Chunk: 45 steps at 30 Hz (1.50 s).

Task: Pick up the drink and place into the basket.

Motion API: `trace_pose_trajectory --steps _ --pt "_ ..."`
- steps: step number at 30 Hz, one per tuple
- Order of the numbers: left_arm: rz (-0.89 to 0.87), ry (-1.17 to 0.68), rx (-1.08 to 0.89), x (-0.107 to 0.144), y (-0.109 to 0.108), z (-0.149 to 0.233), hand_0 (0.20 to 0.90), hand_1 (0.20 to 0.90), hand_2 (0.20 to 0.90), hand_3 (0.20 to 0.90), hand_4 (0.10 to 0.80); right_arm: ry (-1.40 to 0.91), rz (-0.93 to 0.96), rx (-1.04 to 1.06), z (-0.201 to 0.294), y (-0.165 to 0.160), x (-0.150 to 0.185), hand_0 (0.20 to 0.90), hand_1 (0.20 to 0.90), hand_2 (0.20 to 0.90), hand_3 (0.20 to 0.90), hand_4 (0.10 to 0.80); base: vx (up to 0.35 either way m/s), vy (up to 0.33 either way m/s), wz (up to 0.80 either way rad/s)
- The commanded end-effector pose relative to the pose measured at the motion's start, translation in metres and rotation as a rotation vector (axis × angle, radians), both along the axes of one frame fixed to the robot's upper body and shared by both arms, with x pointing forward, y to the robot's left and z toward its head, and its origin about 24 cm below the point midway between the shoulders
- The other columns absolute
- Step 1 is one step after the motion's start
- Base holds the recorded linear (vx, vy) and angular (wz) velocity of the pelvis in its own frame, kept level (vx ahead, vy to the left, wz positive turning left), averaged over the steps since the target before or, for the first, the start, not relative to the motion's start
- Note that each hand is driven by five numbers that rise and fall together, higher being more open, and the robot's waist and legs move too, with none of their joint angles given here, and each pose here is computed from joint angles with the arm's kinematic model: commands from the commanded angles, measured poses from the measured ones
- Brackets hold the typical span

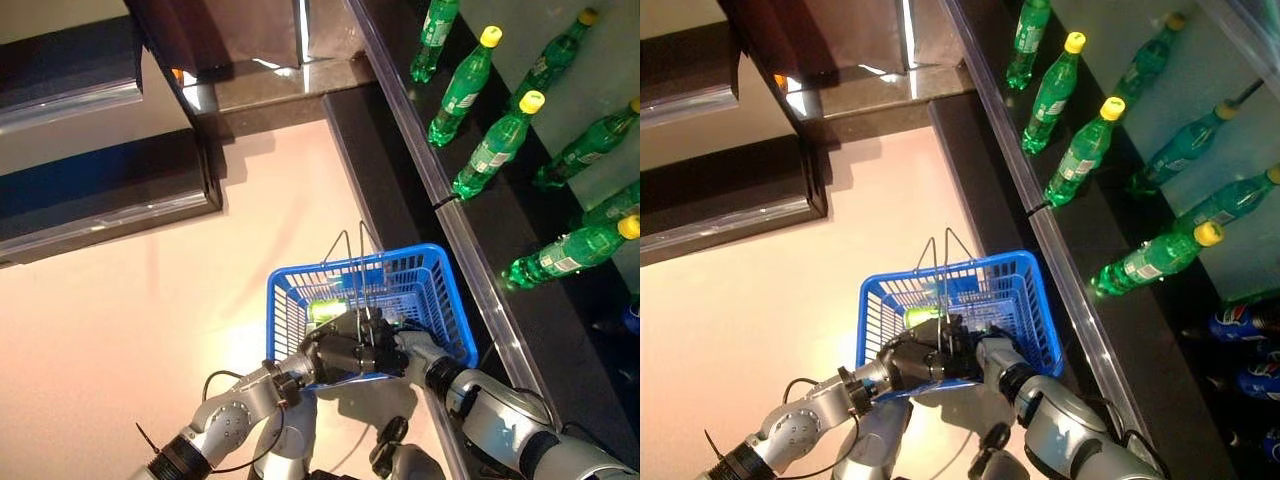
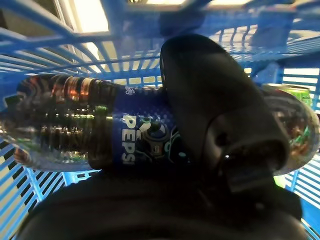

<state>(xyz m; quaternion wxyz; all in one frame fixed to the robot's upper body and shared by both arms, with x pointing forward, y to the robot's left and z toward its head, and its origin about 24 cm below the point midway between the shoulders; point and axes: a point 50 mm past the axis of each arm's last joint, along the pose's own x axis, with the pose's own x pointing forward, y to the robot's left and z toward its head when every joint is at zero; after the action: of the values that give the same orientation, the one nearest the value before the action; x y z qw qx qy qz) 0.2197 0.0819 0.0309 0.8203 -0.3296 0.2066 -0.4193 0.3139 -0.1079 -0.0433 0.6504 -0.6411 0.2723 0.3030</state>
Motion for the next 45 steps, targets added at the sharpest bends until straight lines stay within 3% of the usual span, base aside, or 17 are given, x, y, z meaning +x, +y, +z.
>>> trace_pose_trajectory --steps 1,11,26,32,45 --pt "-0.449 -0.499 -0.602 -0.045 -0.067 0.133 0.300 0.300 0.300 0.200 0.100 0.082 0.013 -0.055 -0.014 -0.001 -0.012 0.900 0.900 0.900 0.900 0.800 0.000 0.000 0.00" --pt "-0.403 -0.545 -0.579 -0.041 -0.062 0.138 0.300 0.300 0.300 0.200 0.100 0.018 -0.005 -0.030 -0.010 -0.005 -0.007 0.900 0.900 0.900 0.900 0.800 0.000 0.000 0.00" --pt "-0.269 -0.552 -0.558 -0.028 -0.034 0.139 0.300 0.300 0.300 0.200 0.100 -0.266 -0.179 0.347 0.045 -0.011 0.027 0.900 0.900 0.900 0.900 0.800 0.021 0.007 -0.03" --pt "-0.220 -0.562 -0.558 -0.024 -0.023 0.136 0.300 0.300 0.300 0.200 0.100 -0.382 -0.175 0.426 0.068 -0.007 0.022 0.900 0.900 0.900 0.900 0.800 0.003 0.014 -0.12" --pt "-0.165 -0.520 -0.554 -0.025 -0.009 0.118 0.300 0.300 0.300 0.200 0.100 -0.477 -0.248 0.477 0.072 -0.035 0.004 0.900 0.900 0.900 0.900 0.800 0.044 0.021 -0.05"
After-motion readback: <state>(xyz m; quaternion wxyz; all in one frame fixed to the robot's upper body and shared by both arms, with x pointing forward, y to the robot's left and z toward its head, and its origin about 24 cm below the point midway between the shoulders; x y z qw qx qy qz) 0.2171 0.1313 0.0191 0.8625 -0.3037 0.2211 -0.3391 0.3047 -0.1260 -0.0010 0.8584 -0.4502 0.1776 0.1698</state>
